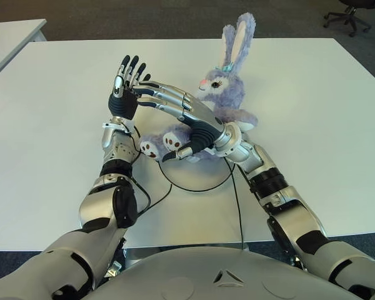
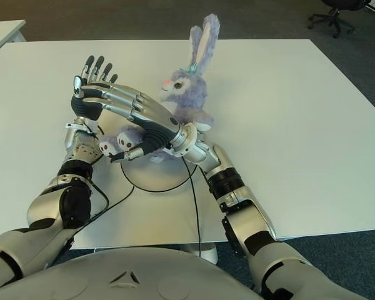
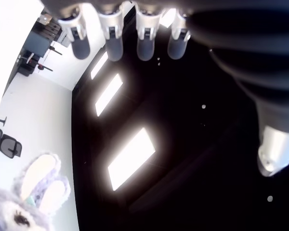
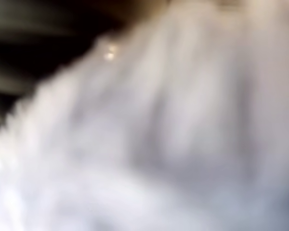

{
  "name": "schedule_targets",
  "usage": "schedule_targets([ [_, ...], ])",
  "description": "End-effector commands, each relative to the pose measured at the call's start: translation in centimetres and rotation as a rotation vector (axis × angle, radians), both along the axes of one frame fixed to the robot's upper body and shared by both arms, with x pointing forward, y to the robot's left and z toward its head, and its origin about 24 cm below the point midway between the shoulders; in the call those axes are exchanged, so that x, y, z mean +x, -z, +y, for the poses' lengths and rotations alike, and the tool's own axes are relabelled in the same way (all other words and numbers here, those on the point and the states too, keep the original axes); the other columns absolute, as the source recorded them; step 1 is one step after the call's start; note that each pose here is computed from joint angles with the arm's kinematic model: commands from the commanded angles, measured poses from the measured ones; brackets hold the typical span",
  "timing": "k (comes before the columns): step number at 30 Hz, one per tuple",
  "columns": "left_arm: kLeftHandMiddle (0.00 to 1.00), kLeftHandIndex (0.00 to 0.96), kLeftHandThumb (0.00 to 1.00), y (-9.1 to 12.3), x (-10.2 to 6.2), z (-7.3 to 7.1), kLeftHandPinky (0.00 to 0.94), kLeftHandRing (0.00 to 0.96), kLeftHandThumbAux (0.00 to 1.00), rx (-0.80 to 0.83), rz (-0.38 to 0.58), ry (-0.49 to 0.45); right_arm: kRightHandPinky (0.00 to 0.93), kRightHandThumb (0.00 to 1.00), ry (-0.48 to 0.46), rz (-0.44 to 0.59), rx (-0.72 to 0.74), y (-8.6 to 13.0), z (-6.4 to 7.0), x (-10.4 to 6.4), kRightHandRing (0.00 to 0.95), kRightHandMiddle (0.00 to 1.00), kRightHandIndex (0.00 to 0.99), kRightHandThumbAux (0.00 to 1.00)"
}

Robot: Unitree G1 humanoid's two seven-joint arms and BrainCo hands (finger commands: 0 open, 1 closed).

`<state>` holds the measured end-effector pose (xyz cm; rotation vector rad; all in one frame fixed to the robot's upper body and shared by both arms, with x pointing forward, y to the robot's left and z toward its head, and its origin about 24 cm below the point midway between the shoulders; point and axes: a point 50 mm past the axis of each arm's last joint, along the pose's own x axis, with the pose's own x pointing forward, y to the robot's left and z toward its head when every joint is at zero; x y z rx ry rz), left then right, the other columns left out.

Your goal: Put the doll into the plate.

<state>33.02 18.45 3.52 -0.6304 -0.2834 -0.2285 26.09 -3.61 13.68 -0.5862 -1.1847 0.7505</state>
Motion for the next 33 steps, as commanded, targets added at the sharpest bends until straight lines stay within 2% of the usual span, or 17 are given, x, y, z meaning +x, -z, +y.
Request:
schedule_targets([
  [1,0.0,0.0,0.0,5.1,-3.4,-1.2,0.0,0.0,0.582,0.078,0.215,-0.069,0.0,0.154,0.019,0.017,-0.07,0.8,0.0,0.1,0.0,0.0,0.0,0.287],
  [6,0.0,0.0,0.0,5.0,-3.5,-1.2,0.0,0.0,0.586,0.149,0.227,-0.135,0.0,0.163,0.014,0.054,-0.058,0.8,-0.1,0.1,0.0,0.0,0.0,0.27],
  [12,0.0,0.0,0.0,5.0,-3.3,-1.7,0.0,0.0,0.604,0.135,0.252,-0.156,0.002,0.19,-0.011,0.127,-0.003,0.4,-0.3,0.2,0.0,0.0,0.0,0.263],
  [17,0.0,0.0,0.0,4.4,-2.9,-2.1,0.0,0.0,0.611,0.237,0.257,-0.27,0.029,0.199,-0.017,0.157,0.027,-0.3,-0.8,0.6,0.0,0.0,0.0,0.255],
  [20,0.0,0.0,0.0,5.2,-3.2,-1.3,0.0,0.0,0.595,0.336,0.346,-0.376,0.034,0.208,-0.02,0.172,0.044,-0.8,-1.2,0.9,0.0,0.0,0.0,0.258],
  [21,0.0,0.0,0.0,5.9,-3.4,-0.7,0.044,0.0,0.586,0.373,0.407,-0.412,0.032,0.212,-0.02,0.178,0.056,-1.1,-1.4,1.0,0.0,0.0,0.0,0.26],
  [22,0.0,0.0,0.0,6.4,-3.6,-0.4,0.151,0.039,0.571,0.395,0.447,-0.434,0.034,0.22,-0.021,0.182,0.064,-1.2,-1.6,1.0,0.0,0.0,0.0,0.267],
  [23,0.0,0.0,0.0,6.7,-3.7,-0.2,0.179,0.05,0.567,0.416,0.472,-0.449,0.034,0.223,-0.021,0.187,0.071,-1.3,-1.7,1.1,0.0,0.0,0.0,0.268],
  [26,0.018,0.0,0.0,6.3,-3.5,-0.6,0.22,0.101,0.557,0.457,0.455,-0.459,0.047,0.221,-0.022,0.199,0.082,-1.7,-2.1,1.2,0.0,0.0,0.0,0.279],
  [33,0.072,0.0,0.0,6.1,-3.0,-0.9,0.183,0.128,0.534,0.539,0.424,-0.383,0.061,0.173,-0.023,0.215,0.113,-2.2,-2.6,1.2,0.011,0.008,0.013,0.287],
])
